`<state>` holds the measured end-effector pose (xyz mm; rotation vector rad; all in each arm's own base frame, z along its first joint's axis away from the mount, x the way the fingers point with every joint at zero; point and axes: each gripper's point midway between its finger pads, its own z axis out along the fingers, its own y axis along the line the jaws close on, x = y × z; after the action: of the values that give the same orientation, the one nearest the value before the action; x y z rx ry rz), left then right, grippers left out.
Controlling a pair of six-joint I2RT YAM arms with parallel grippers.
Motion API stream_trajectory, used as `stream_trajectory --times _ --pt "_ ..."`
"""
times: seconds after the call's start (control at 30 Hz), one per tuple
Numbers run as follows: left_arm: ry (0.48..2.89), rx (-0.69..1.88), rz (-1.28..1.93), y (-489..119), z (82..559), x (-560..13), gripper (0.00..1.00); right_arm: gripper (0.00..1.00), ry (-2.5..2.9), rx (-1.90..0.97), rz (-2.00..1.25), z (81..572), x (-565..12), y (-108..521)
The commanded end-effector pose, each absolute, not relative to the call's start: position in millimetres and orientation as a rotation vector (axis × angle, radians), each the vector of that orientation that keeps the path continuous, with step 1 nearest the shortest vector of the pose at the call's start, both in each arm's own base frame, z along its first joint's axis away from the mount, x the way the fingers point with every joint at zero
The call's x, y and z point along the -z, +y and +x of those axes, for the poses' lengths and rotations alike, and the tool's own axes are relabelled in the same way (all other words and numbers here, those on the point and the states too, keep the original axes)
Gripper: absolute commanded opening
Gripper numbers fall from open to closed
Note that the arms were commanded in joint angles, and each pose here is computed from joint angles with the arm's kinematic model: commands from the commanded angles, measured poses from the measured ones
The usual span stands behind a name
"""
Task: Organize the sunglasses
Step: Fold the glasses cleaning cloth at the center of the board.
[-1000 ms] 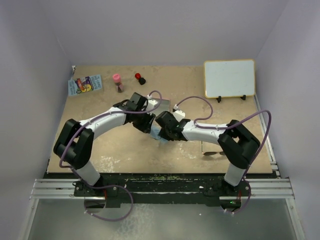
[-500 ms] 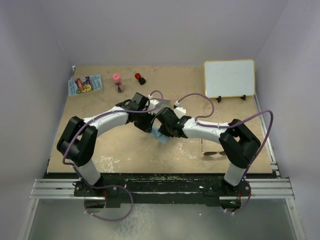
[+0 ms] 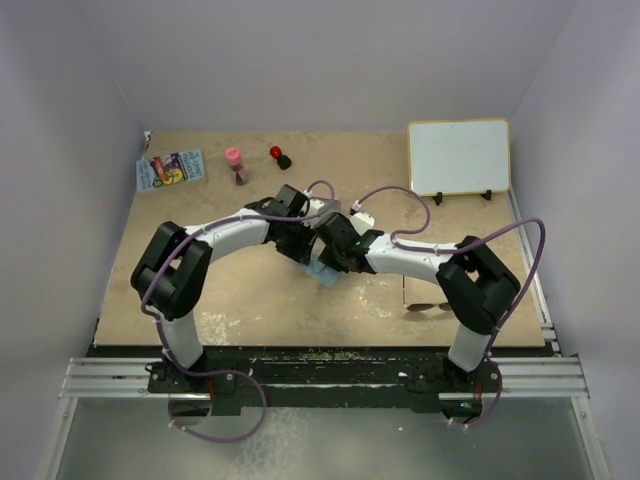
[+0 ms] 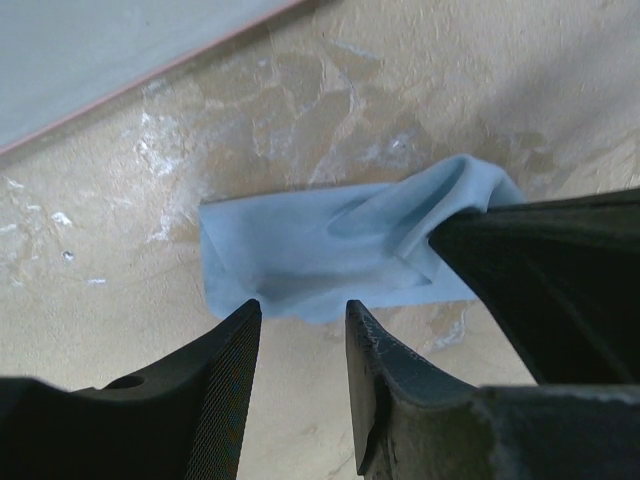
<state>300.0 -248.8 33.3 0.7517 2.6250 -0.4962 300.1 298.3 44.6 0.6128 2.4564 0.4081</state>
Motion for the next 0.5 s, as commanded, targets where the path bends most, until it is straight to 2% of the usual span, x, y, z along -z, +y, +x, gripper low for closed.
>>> stream_trajectory --times 0.0,0.47 --pt "2.594 0.499 0.701 -262.5 316.5 -41.1 0.43 0.0 2.428 -0.443 0.626 309.0 -50.7 304.0" --pt "2.689 0.504 0.747 -268.2 294.5 -12.3 0.43 0.0 2.426 -0.45 0.635 308.7 -49.0 298.0"
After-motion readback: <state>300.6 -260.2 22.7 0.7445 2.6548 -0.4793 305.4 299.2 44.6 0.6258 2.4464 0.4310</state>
